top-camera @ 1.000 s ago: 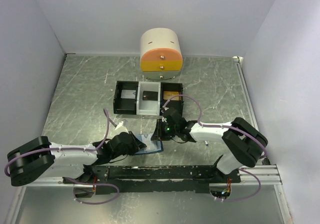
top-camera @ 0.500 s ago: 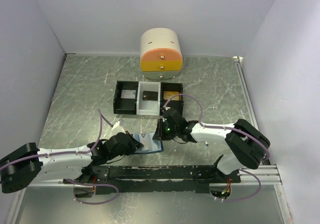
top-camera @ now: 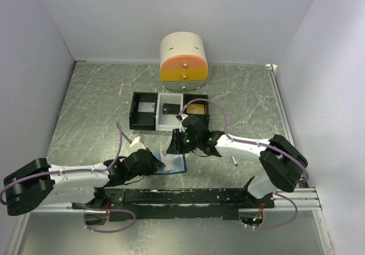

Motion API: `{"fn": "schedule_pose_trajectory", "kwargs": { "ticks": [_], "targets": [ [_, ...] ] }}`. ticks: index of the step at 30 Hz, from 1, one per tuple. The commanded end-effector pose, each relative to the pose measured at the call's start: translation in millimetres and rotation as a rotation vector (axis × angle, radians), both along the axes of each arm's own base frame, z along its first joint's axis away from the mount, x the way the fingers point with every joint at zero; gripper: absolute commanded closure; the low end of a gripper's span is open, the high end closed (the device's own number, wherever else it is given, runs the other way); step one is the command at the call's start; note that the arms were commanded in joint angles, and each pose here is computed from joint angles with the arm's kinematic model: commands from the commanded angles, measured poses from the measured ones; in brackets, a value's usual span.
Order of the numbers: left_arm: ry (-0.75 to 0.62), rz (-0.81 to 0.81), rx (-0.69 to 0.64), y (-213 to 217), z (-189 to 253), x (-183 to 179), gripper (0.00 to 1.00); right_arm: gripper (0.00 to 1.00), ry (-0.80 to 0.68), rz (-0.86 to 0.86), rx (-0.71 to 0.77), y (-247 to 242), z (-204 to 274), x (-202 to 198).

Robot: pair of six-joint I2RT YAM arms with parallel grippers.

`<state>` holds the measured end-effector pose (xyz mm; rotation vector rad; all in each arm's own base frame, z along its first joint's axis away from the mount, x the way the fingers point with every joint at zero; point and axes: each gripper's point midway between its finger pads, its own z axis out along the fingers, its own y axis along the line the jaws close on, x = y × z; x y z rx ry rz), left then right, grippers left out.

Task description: Take the credit cards out of the card holder

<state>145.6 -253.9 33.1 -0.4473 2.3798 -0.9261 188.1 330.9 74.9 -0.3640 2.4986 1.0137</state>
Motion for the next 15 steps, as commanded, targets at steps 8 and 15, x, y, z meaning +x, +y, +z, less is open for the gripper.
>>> {"fn": "schedule_pose_trajectory", "kwargs": {
  "ticks": [8,15],
  "targets": [
    [-0.022,-0.007,0.030,3,-1,3,0.81,0.75,0.179,-0.105,-0.159,-36,-75,-30],
    [-0.045,0.032,-0.096,-4,4,7,0.73,0.76,0.214,-0.122,-0.144,-42,-86,-39]
  ]
}}
